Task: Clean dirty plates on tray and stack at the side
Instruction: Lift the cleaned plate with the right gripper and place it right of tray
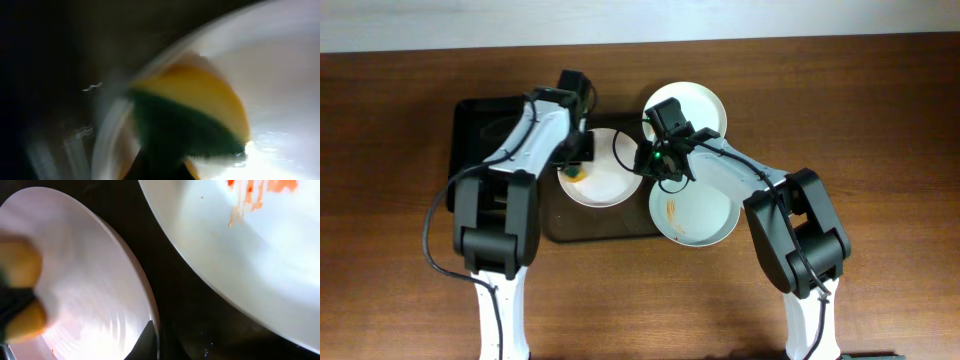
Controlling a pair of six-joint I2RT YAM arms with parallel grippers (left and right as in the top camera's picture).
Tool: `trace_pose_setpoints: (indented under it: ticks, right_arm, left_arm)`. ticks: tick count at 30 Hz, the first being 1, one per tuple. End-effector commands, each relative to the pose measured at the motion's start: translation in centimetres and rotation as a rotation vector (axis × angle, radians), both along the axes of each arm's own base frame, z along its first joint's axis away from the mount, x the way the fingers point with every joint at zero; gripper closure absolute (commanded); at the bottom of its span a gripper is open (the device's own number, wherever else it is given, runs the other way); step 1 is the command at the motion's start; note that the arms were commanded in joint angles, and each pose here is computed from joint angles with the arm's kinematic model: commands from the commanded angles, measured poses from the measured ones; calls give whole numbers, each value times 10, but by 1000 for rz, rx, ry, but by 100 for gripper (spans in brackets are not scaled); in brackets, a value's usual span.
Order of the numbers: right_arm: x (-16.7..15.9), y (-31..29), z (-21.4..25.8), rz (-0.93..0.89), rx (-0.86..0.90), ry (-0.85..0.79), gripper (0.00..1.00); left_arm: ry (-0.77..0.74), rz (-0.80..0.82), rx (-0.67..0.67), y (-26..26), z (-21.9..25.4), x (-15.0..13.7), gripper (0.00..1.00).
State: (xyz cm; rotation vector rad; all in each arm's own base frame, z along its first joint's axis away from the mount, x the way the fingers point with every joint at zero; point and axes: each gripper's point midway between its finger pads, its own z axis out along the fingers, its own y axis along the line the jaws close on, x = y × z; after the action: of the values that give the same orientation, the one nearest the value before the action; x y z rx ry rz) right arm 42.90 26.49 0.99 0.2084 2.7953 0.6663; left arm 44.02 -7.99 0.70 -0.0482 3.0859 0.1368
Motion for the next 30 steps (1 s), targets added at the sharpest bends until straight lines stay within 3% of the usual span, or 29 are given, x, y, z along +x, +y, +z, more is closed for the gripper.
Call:
trace_pose_setpoints:
  ticks: [1,8,13,21,30]
  right_arm:
    - [-3,-2,-6,-11,-18,26,96]
    - [-9,1,-1,58,-10,24,96]
    - [-9,-3,30,159,-69,-18,96]
    - [-5,-32,102,170,-385,-175,96]
    - [-34,-50,193,55,-862,-484,96]
  left_arm:
    - [55,108,137,38,-4,-2,99]
    - [56,-53,-128,-9,68,11,99]
    - [-50,-74,-229,-15,117,31,99]
    - [-87,-27,-230,9,121,42,99]
    - [-72,-24,-261,6,122,39,99]
